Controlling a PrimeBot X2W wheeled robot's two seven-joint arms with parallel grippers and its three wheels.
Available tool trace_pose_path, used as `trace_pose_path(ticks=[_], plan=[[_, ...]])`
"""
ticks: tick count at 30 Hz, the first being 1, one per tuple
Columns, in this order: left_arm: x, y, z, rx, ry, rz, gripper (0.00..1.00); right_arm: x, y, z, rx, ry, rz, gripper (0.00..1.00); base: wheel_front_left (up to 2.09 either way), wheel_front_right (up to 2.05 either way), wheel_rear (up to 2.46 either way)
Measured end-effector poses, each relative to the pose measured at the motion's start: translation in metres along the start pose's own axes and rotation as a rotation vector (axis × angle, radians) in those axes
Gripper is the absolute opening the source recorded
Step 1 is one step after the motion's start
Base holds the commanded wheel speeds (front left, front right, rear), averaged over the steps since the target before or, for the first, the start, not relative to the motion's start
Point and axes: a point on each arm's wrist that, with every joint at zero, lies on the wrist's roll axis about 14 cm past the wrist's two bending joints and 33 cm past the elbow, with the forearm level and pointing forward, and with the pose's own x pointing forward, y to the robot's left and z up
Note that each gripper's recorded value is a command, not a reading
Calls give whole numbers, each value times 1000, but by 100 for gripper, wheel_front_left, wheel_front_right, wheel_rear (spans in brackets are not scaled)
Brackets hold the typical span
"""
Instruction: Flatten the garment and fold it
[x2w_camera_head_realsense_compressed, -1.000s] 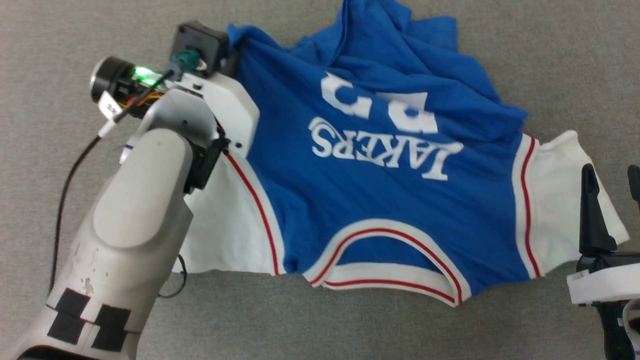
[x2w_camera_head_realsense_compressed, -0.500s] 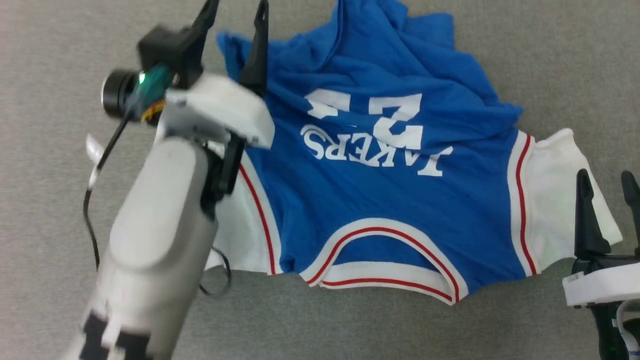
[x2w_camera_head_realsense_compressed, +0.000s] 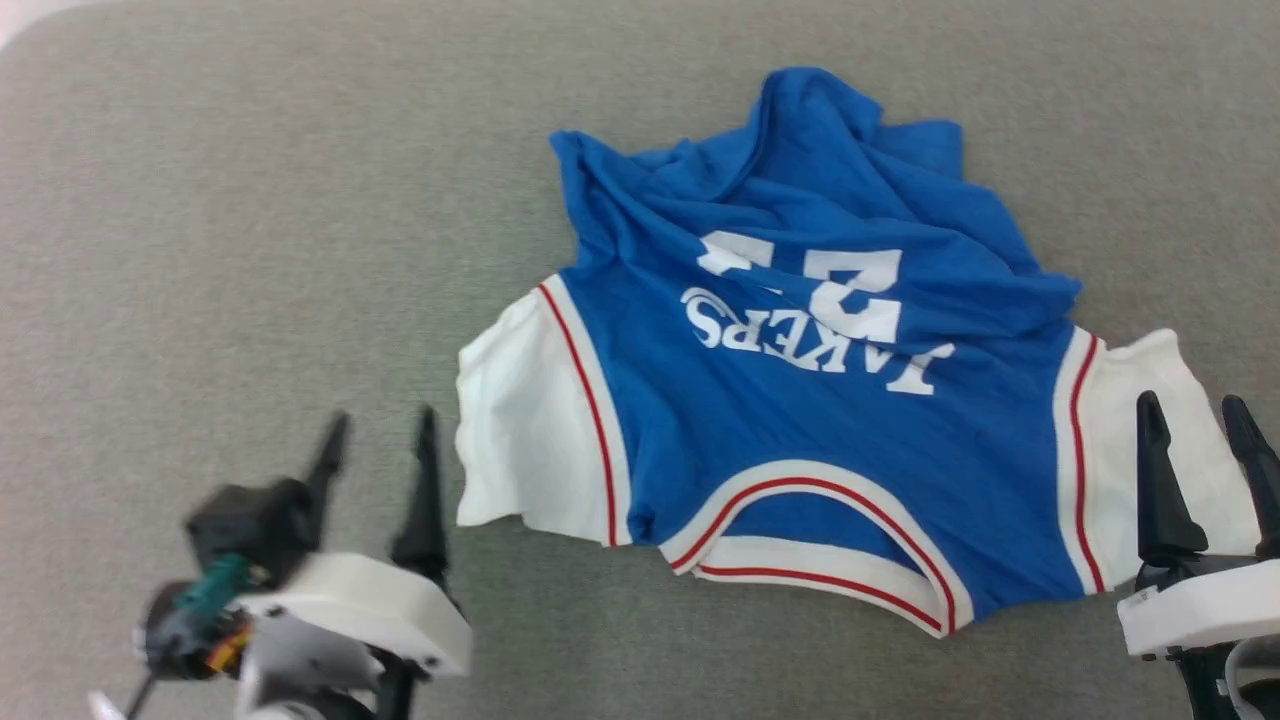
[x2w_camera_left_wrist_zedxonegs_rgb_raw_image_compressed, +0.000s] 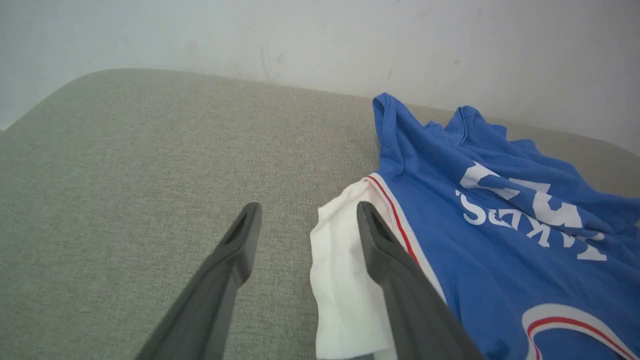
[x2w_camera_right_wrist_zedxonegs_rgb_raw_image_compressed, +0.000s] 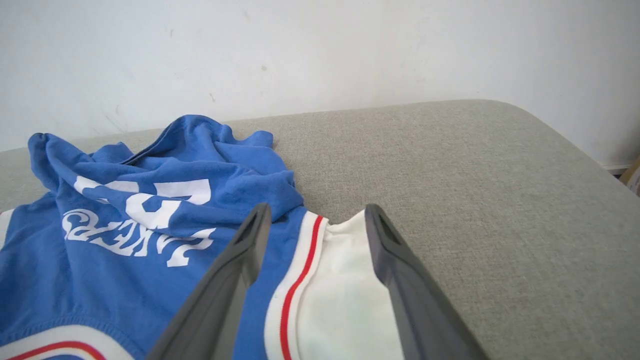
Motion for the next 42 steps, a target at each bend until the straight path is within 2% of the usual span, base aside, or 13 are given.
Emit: trace_pose_path(ticks=[9, 19, 28, 29, 30, 37, 42], plan=[[-18, -17, -64, -46, 268, -53, 100, 8, 22, -1, 3, 14, 64, 100, 0, 0, 0], [-7, -16, -106, 8, 449, -68, 100, 8, 18, -4, -7, 37, 52, 100, 0, 0, 0], [8, -15, -119, 29, 500, -56, 100, 8, 13, -9, -11, 55, 39, 100, 0, 0, 0], [10, -15, -120, 31, 503, -57, 22, 8, 13, -9, -11, 56, 38, 100, 0, 0, 0], [11, -16, -122, 34, 509, -59, 0, 8, 13, -10, -11, 58, 37, 100, 0, 0, 0], [19, -19, -121, 20, 503, -64, 0, 7, 9, -9, -13, 57, 26, 100, 0, 0, 0], [20, -18, -92, -65, 372, -28, 0, 5, 6, -4, -16, 47, 17, 100, 0, 0, 0]])
